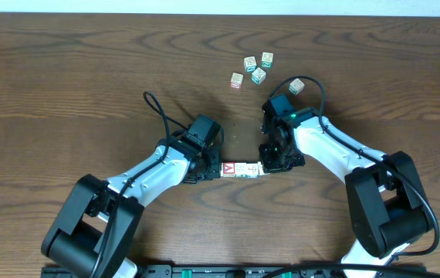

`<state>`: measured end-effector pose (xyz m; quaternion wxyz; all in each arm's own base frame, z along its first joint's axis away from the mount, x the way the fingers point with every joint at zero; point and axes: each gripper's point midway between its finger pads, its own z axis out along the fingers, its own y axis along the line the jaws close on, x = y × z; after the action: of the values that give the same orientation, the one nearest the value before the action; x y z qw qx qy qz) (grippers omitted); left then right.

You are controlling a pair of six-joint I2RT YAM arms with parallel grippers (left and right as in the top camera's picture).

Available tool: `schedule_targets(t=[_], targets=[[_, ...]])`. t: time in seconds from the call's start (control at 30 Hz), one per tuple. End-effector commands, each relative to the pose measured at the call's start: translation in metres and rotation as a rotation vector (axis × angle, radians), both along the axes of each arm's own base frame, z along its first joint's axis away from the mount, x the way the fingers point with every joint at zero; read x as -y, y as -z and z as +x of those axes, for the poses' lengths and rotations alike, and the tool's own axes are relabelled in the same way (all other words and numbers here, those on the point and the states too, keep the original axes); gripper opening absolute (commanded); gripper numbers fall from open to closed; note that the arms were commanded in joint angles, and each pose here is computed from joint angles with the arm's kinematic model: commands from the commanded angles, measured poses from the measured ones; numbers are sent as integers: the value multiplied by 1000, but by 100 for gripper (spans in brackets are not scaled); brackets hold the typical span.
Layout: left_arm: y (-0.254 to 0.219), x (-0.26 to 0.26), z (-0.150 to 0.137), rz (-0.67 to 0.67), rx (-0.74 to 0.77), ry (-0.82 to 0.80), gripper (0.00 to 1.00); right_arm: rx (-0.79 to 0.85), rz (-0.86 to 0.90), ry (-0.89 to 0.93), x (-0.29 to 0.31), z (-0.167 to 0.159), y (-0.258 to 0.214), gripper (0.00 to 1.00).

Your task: Lift 5 blocks

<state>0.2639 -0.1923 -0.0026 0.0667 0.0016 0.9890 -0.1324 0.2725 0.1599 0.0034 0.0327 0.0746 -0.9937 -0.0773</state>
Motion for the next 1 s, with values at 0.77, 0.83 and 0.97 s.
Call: schedule_targets(t=[0.77, 0.83, 0.97], targets=[[-6, 13, -5, -62, -30, 18, 7, -32, 33, 112, -9, -3, -1, 1], [-6, 13, -5, -62, -31, 18, 7, -15, -8, 113, -2, -1, 0, 1], [-6, 13, -5, -62, -31, 18, 7, 31, -136, 129, 23, 5, 2, 1]])
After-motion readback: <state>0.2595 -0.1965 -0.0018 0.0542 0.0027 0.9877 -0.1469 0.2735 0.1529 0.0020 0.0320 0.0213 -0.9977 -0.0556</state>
